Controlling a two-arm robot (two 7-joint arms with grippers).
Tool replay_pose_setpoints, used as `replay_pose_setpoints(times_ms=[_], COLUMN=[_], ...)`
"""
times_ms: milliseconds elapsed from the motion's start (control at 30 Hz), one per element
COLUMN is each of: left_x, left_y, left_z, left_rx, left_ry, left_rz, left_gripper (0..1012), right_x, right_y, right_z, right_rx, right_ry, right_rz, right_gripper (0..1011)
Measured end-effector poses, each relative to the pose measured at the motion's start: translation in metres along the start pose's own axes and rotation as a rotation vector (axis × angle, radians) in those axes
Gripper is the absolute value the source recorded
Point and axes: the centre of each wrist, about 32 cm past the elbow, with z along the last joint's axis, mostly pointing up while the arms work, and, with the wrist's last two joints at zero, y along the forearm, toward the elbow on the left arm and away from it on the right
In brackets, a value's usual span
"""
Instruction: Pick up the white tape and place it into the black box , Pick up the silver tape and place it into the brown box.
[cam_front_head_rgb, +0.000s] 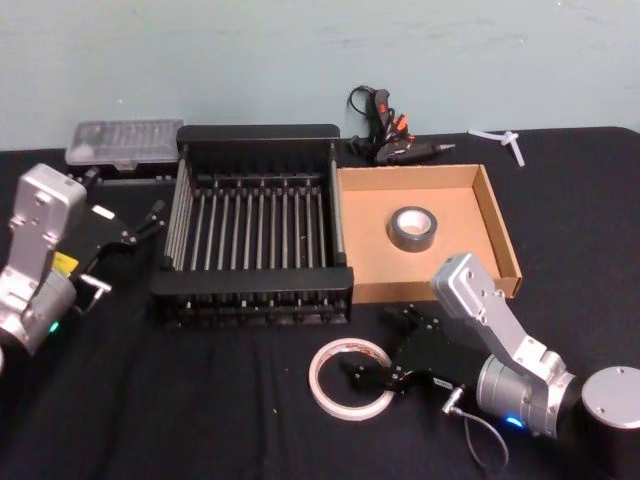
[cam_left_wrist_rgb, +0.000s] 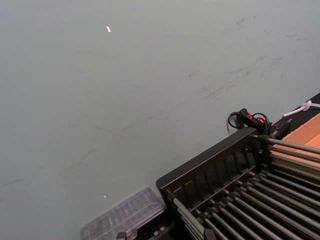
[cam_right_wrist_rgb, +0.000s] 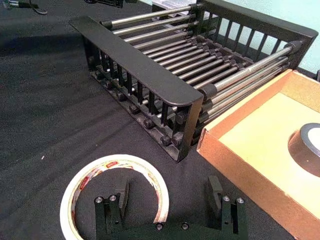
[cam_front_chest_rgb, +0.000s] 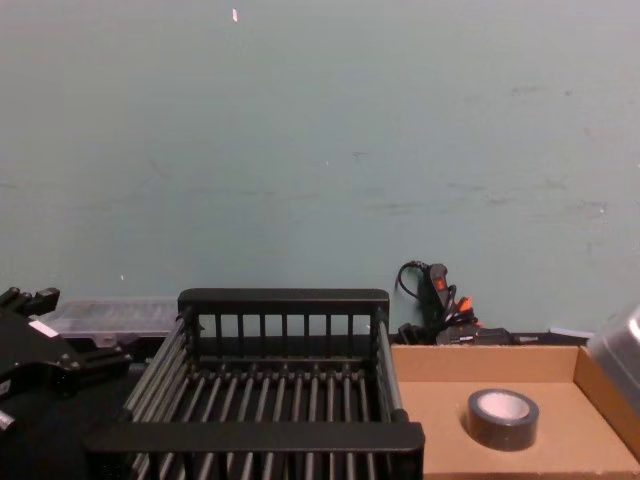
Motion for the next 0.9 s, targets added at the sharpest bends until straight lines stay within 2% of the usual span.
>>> replay_pose_setpoints(times_ms=[900], left_x=[0.0000], left_y=[0.0000], left_z=[0.0000], left_rx=[0.000], left_ry=[0.000], left_rz=[0.000], left_gripper=[1001], right_x=[-0.0030], right_y=[-0.0008], right_z=[-0.0031], right_rx=[-0.005], right_ry=[-0.011], right_rz=[0.001], right_gripper=[1002])
